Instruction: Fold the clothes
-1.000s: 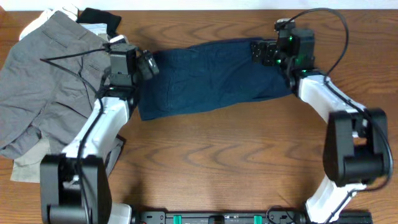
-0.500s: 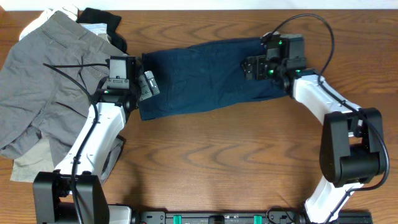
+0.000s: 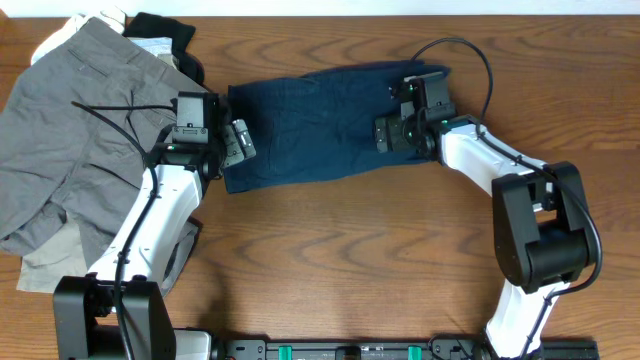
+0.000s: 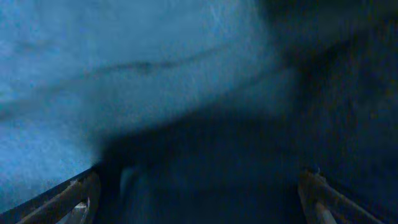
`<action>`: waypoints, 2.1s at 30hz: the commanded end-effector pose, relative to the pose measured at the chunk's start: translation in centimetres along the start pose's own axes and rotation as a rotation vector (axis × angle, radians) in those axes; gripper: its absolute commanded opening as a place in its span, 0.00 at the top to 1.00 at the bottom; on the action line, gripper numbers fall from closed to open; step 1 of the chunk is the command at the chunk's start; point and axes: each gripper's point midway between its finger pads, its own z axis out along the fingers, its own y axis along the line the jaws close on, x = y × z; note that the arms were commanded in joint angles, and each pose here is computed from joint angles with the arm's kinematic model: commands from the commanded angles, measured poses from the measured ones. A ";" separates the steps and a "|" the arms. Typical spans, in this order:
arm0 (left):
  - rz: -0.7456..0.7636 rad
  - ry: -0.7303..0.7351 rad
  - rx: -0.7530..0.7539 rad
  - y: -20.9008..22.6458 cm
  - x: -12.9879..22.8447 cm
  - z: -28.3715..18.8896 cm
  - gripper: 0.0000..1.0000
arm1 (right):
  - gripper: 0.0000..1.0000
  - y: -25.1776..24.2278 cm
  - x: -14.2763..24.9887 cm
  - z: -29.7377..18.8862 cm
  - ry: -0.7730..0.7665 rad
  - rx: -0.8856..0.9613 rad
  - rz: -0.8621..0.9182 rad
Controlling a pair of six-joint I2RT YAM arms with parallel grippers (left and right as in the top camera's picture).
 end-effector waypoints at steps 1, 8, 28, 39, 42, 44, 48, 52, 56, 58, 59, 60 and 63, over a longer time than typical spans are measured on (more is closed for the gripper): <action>0.011 0.010 -0.025 0.5 0.1 0.0 0.02 | 0.01 -0.5 1.9 1.0 0.067 0.035 0.022; 0.016 0.066 -0.040 1.0 1.5 0.0 0.02 | 0.01 -3.0 6.7 0.0 0.250 0.168 0.169; 0.043 0.162 0.150 -2.7 3.1 3.1 0.02 | 0.01 -4.1 13.3 -4.1 0.562 0.071 0.305; 0.184 0.196 0.368 -7.0 3.0 7.7 0.02 | 0.01 -1.9 7.6 -10.6 0.356 -0.039 0.191; 0.197 0.222 0.356 -6.8 3.3 8.8 0.02 | 0.01 -1.7 6.0 -13.1 0.279 -0.034 0.172; 0.189 0.221 0.351 -6.5 3.1 9.1 0.02 | 0.01 -1.5 5.2 -14.5 0.233 -0.034 0.163; 0.179 0.210 0.350 -6.2 2.6 9.3 0.02 | 0.01 -1.4 4.2 -16.7 0.173 -0.025 0.152; 0.182 0.237 0.377 -6.8 3.4 9.5 0.06 | 0.01 -1.4 4.3 -17.9 0.161 -0.015 0.153; 0.187 0.267 0.391 -7.2 4.5 10.0 0.28 | 0.01 -2.0 4.4 -18.2 0.163 -0.004 0.174; 0.181 0.282 0.390 -7.3 5.0 10.4 0.50 | 0.01 -2.4 4.5 -18.3 0.164 0.002 0.188; 0.173 0.286 0.388 -7.4 5.1 10.6 0.54 | 0.01 -2.6 4.5 -18.3 0.164 0.004 0.194; 0.169 0.286 0.388 -7.4 5.1 10.6 0.57 | 0.01 -2.8 4.5 -18.4 0.163 0.007 0.199; 0.166 0.283 0.389 -7.4 5.0 10.6 0.65 | 0.01 -3.4 4.4 -18.4 0.155 0.014 0.212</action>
